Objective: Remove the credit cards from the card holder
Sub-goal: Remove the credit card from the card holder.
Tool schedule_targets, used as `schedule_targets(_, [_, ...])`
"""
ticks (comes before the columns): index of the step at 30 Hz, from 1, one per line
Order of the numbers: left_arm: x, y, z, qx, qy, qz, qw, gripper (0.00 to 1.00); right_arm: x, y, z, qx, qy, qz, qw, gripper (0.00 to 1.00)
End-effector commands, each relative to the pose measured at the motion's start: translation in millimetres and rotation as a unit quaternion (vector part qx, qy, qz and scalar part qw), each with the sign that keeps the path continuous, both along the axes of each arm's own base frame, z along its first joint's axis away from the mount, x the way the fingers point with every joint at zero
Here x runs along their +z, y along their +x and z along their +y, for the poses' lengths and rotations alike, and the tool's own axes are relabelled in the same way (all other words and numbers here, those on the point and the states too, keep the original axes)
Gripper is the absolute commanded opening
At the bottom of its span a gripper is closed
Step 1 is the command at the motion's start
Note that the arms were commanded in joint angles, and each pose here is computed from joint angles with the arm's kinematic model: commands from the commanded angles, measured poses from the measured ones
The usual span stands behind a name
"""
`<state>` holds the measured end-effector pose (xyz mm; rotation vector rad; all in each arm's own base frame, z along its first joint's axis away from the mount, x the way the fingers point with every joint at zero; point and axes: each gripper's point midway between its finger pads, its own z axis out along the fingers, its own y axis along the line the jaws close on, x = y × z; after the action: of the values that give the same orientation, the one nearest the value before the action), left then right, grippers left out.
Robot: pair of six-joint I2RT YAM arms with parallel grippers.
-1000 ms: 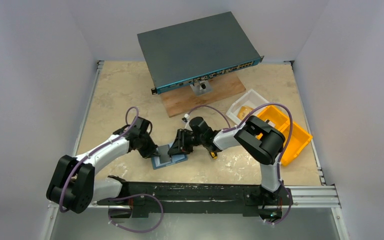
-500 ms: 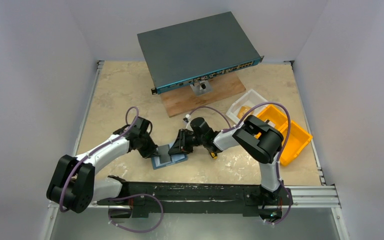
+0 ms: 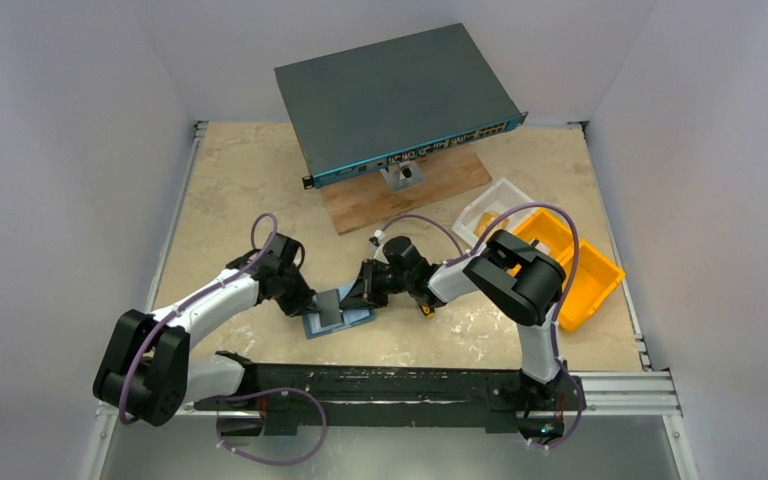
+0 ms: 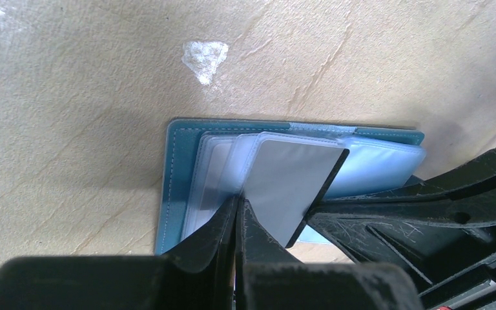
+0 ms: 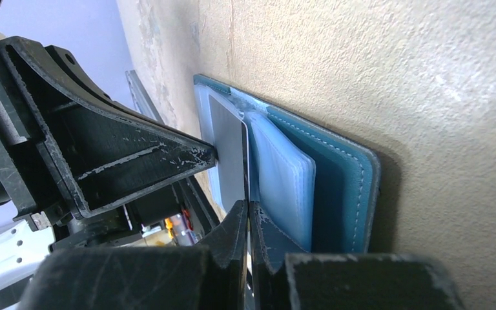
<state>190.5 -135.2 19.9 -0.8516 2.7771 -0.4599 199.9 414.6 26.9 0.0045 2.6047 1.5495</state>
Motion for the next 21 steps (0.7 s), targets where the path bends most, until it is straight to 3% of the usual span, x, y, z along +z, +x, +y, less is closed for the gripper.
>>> schedule_targets(1, [-22, -24, 23, 0.014, 0.060, 0.051, 0.997, 0.00, 16, 8, -1, -0.008, 0.018, -0.021, 1.000, 0.00])
schedule_targets(15, [-22, -23, 23, 0.017, 0.062, 0.052, 0.997, 0.00, 11, 18, -19, -0.031, -0.016, -0.039, 0.999, 0.00])
schedule_targets(18, [-22, -23, 23, 0.016, 0.064, 0.054, 0.996, 0.00, 8, 19, -16, -0.025, -0.017, -0.038, 0.999, 0.21])
schedule_targets(21, [-22, -22, 23, 0.016, 0.064, 0.054, 0.996, 0.00, 5, 18, -13, -0.017, -0.016, -0.034, 0.999, 0.27])
